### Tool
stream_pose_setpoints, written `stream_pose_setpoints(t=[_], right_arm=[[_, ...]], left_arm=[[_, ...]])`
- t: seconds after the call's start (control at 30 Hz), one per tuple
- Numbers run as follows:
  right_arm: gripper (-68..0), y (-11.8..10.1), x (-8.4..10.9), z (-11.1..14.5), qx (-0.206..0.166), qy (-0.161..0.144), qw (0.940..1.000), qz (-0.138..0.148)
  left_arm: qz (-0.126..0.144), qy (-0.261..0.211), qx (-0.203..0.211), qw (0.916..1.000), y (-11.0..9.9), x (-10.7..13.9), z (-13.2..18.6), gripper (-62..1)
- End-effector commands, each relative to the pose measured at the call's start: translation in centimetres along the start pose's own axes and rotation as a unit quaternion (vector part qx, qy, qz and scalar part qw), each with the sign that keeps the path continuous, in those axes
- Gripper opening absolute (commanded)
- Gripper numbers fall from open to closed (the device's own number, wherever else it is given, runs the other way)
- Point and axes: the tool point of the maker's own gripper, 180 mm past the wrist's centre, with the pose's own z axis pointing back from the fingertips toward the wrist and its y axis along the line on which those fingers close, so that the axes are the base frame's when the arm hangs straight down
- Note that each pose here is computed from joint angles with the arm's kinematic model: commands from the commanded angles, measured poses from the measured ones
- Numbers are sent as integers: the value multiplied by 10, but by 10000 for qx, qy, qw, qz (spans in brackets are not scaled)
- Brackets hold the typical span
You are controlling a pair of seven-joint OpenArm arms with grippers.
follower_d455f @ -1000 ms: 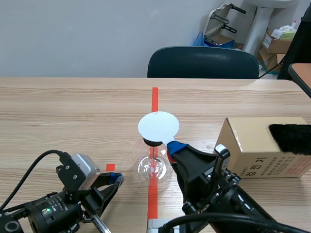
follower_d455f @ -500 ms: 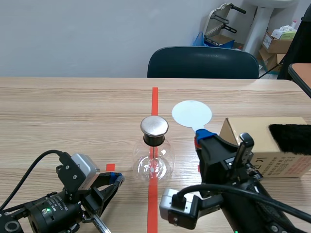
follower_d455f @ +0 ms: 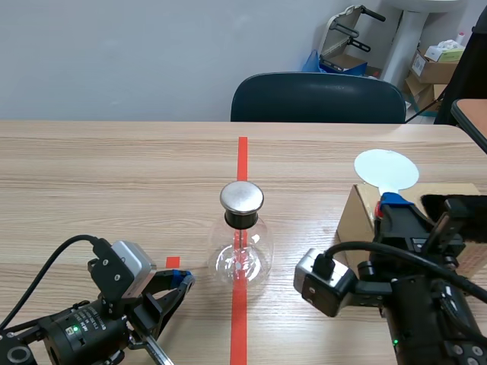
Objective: Do the electroscope experiment
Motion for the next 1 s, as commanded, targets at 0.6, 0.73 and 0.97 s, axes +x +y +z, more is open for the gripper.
stream_pose_setpoints(t=[0.6, 0.73, 0.97], right_arm=[[-662, -11, 34, -2, -206, -996, 9948, 22], [-662, -11, 55, 4, -204, -1607, 9868, 35], [-662, -10, 88, 19, -199, -2593, 9656, 53]], left_arm=[[23, -182, -63, 9998, -5, 10, -3, -582], [22, -181, -62, 9998, -5, 10, -3, -582], [23, -182, -63, 9998, -5, 10, -3, -582]])
